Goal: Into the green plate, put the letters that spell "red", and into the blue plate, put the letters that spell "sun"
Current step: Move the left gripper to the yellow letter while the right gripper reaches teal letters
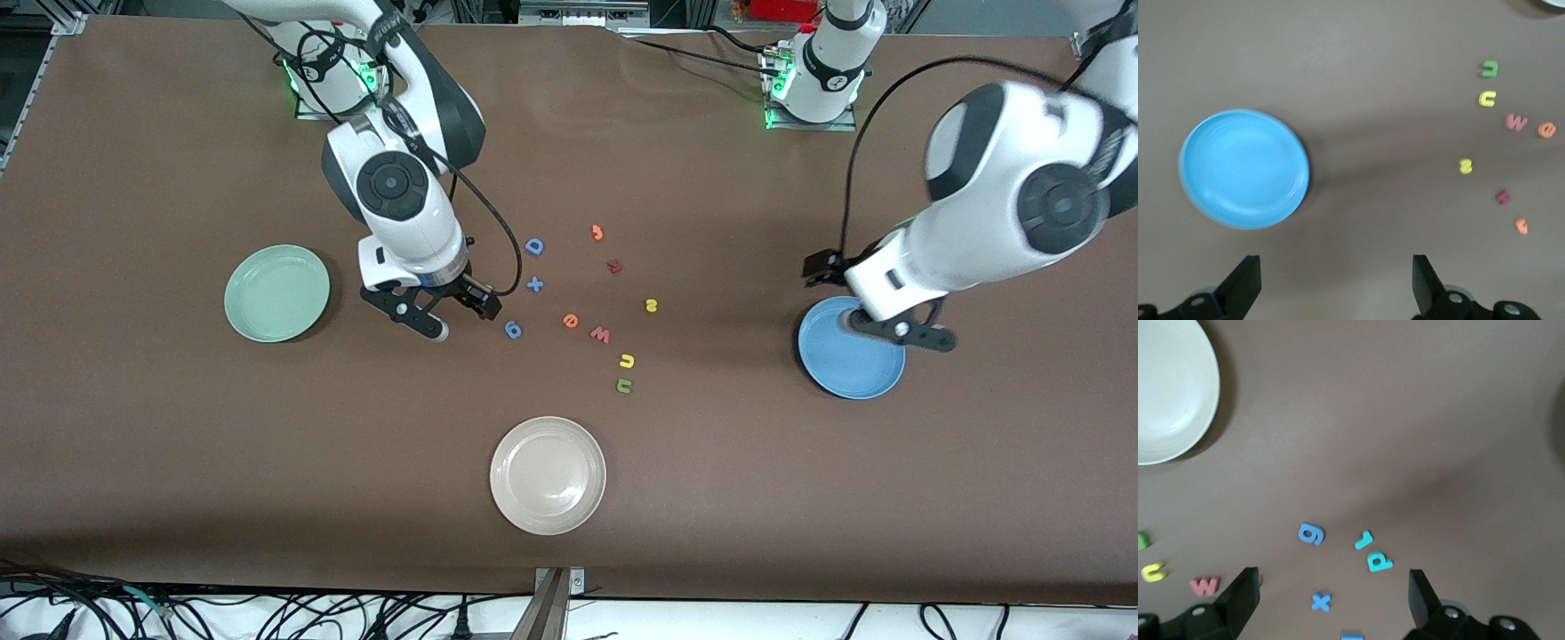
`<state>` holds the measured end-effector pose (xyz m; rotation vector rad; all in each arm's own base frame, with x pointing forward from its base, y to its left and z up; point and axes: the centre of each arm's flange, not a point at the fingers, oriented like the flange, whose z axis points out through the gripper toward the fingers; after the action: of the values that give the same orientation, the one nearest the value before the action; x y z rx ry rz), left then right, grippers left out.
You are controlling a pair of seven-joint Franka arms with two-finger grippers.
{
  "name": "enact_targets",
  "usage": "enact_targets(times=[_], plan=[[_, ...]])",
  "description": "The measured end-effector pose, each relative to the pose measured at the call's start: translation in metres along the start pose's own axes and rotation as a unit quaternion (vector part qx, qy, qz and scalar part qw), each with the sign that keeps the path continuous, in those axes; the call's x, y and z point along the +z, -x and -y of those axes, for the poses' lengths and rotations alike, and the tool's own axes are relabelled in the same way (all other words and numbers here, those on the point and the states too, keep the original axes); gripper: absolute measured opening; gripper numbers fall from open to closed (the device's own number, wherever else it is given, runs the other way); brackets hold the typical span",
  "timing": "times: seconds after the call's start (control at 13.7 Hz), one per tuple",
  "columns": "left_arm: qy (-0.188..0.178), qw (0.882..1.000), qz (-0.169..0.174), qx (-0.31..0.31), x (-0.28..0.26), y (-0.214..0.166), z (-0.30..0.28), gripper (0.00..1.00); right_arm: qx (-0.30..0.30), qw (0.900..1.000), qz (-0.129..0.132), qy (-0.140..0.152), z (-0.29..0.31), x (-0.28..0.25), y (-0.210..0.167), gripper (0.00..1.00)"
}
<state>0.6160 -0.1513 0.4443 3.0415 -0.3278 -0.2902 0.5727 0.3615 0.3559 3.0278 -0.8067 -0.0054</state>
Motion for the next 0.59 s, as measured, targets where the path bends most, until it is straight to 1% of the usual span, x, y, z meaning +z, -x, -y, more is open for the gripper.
enact_targets(times=[0.15, 0.29, 0.44, 0.51, 0.59], plan=[[0.001, 1.000, -0.001, 0.010, 0.038, -0.020, -0.031, 1.00, 0.001, 1.000, -0.001, -0.002, -0.006, 0.026, 0.002, 1.00], [0.001, 1.000, -0.003, 0.012, 0.072, -0.033, -0.067, 1.00, 0.001, 1.000, 0.005, 0.008, -0.015, 0.051, 0.008, 0.99], [0.001, 1.000, -0.011, -0.013, 0.105, -0.041, -0.113, 1.00, 0.004, 1.000, 0.014, 0.019, -0.023, 0.070, 0.016, 0.99], [-0.005, 0.999, -0.012, -0.029, 0.120, -0.041, -0.134, 1.00, 0.002, 1.000, 0.017, 0.019, -0.025, 0.078, 0.023, 0.99], [-0.020, 0.999, -0.014, -0.041, 0.136, -0.041, -0.153, 1.00, 0.003, 1.000, 0.019, 0.016, -0.026, 0.087, 0.030, 0.99]])
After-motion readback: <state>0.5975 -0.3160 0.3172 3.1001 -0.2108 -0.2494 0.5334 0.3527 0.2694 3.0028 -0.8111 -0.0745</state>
